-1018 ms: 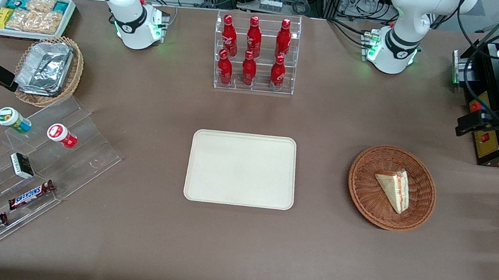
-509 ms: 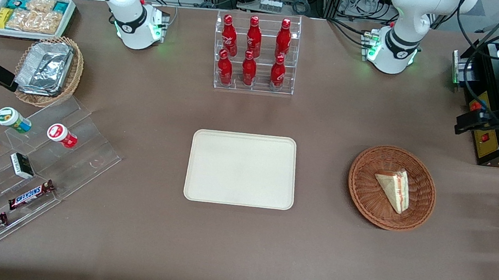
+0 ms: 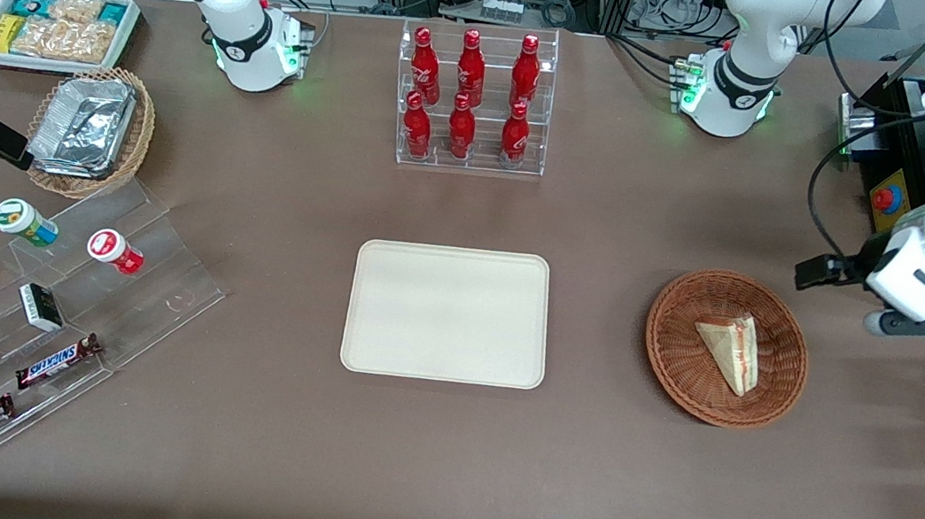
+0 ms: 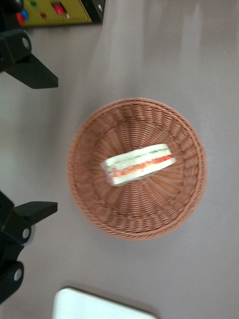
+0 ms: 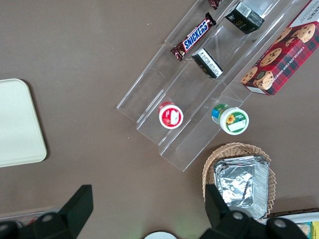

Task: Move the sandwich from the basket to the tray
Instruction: 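Move the left gripper over the sandwich in the wicker basket and lower it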

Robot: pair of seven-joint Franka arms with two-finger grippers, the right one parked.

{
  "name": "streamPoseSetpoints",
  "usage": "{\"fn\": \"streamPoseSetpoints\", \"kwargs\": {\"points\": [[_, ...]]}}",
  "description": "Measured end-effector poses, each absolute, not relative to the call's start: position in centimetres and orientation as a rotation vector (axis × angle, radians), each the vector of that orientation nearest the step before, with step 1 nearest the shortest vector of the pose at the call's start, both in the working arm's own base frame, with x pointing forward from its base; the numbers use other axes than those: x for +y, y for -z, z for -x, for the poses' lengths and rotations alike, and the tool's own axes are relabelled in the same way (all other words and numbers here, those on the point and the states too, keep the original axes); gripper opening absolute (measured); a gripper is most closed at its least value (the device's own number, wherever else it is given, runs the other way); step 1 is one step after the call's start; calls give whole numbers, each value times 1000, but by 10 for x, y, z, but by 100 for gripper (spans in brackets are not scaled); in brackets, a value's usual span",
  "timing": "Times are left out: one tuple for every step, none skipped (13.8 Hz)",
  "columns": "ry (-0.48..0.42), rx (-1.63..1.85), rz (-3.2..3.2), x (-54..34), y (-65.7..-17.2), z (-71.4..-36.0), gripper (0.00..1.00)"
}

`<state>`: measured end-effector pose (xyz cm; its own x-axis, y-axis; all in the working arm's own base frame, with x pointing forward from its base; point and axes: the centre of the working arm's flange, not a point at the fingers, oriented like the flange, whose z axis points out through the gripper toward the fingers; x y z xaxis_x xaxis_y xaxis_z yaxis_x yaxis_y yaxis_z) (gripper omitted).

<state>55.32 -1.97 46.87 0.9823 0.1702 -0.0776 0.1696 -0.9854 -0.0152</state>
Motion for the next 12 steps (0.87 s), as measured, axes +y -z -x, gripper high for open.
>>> {"fn": "streamPoseSetpoints", "kwargs": {"points": [[-91,-314,3118,-20,-455,-553,100],[-65,-364,3114,-21,-443,-552,100],[-42,-420,3110,-21,-434,-551,100],[-19,-480,3104,-21,-426,-550,100],[-2,-548,3095,-23,-419,-550,100],[7,-607,3085,-25,-411,-550,100],[7,-638,3080,-29,-403,-550,100],[6,-651,3078,-33,-394,-551,100],[3,-651,3079,-37,-384,-551,100],[-5,-643,3080,-41,-371,-551,100],[-7,-636,3082,-44,-356,-550,100],[-4,-631,3085,-46,-342,-548,100]]}}
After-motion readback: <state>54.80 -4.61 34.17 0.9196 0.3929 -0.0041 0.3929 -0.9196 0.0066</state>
